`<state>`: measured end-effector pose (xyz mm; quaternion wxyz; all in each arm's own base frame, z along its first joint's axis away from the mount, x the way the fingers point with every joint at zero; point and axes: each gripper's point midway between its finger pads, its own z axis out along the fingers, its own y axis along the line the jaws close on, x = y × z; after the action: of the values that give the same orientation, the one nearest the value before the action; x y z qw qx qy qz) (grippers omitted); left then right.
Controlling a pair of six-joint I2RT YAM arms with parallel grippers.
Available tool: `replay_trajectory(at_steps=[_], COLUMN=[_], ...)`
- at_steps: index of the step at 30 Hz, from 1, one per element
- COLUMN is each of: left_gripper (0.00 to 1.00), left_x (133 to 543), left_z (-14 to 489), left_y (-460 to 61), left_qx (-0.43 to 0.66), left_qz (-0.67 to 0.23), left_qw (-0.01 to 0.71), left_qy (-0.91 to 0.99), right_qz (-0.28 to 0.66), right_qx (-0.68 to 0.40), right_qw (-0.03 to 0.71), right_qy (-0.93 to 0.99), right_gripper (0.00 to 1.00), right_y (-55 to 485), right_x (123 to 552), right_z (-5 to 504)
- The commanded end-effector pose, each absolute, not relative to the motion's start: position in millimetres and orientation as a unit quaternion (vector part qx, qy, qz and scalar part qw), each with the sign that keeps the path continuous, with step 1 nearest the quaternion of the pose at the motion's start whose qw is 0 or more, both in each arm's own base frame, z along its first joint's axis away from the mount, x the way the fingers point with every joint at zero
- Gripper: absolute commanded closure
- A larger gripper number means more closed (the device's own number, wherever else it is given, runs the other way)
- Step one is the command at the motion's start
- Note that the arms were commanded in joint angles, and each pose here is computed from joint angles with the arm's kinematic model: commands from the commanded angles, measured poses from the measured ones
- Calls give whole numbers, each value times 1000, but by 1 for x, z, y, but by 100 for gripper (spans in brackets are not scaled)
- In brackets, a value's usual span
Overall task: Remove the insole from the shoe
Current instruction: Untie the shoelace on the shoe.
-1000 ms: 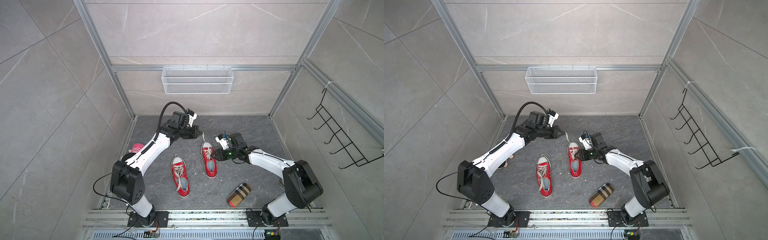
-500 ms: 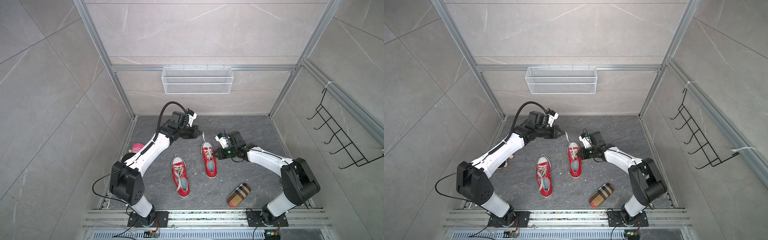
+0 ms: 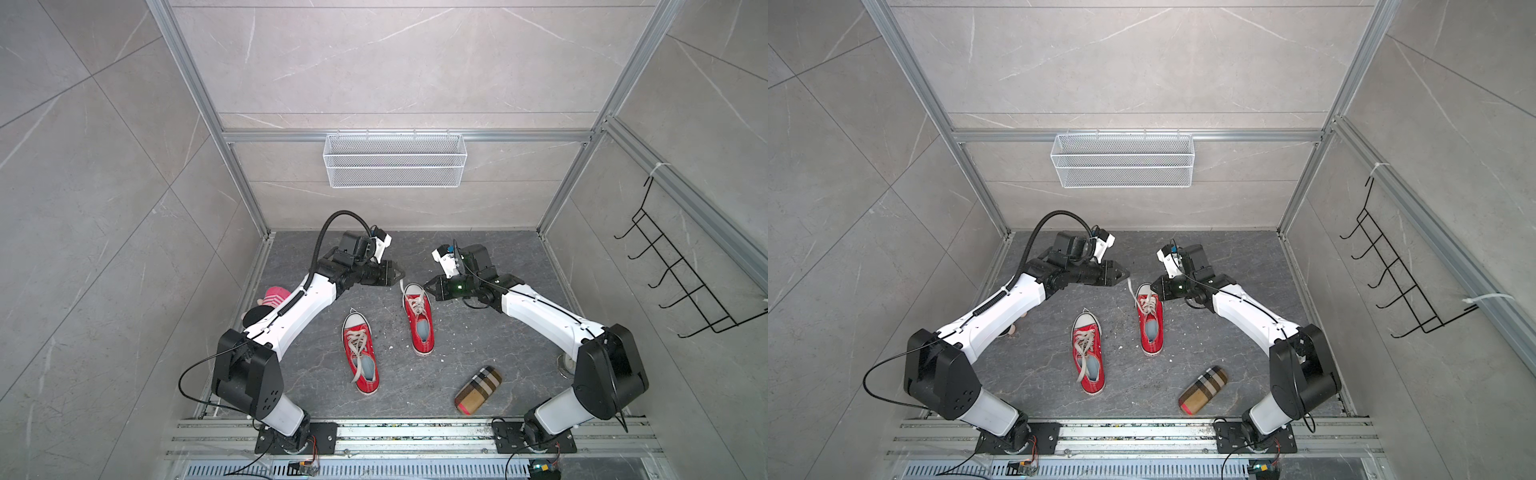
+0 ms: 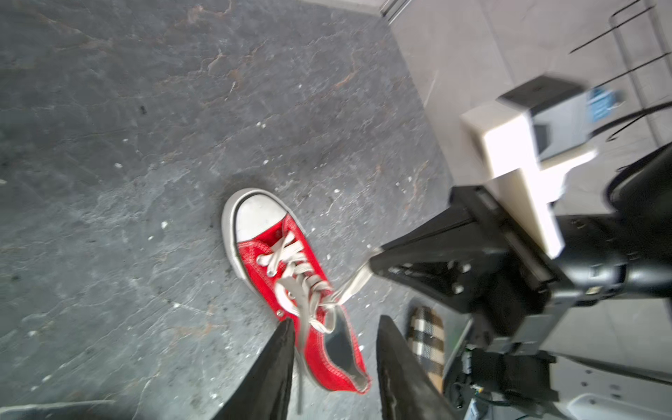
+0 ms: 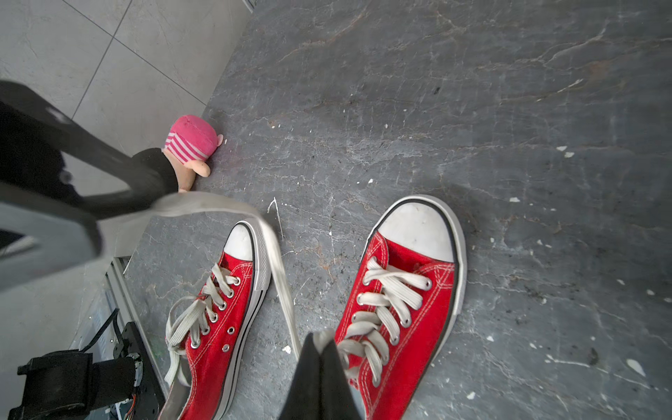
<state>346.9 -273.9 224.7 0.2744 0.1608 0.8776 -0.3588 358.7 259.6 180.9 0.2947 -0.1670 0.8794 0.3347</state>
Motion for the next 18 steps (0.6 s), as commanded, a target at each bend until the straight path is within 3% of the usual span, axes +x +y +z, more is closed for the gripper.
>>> replay_trajectory(at_steps=[1, 8, 18], left_gripper=[39, 22, 26], left_x=[340, 304, 258], left_z=[231, 178, 131], left_y=[-254, -218, -267], left_qx=[160, 142, 168], left_qz=[-322, -262, -323], left_qw=[313, 275, 221], left_qy=[879, 914, 905], right_qz=[322, 327, 319], right_qx=[-145, -138, -132], right_qw=[299, 292, 291], right_qy=[886, 888, 892], right_gripper=[100, 100, 100], right_y=[254, 254, 250], right_x=[365, 363, 361], right_z=[189, 188, 185])
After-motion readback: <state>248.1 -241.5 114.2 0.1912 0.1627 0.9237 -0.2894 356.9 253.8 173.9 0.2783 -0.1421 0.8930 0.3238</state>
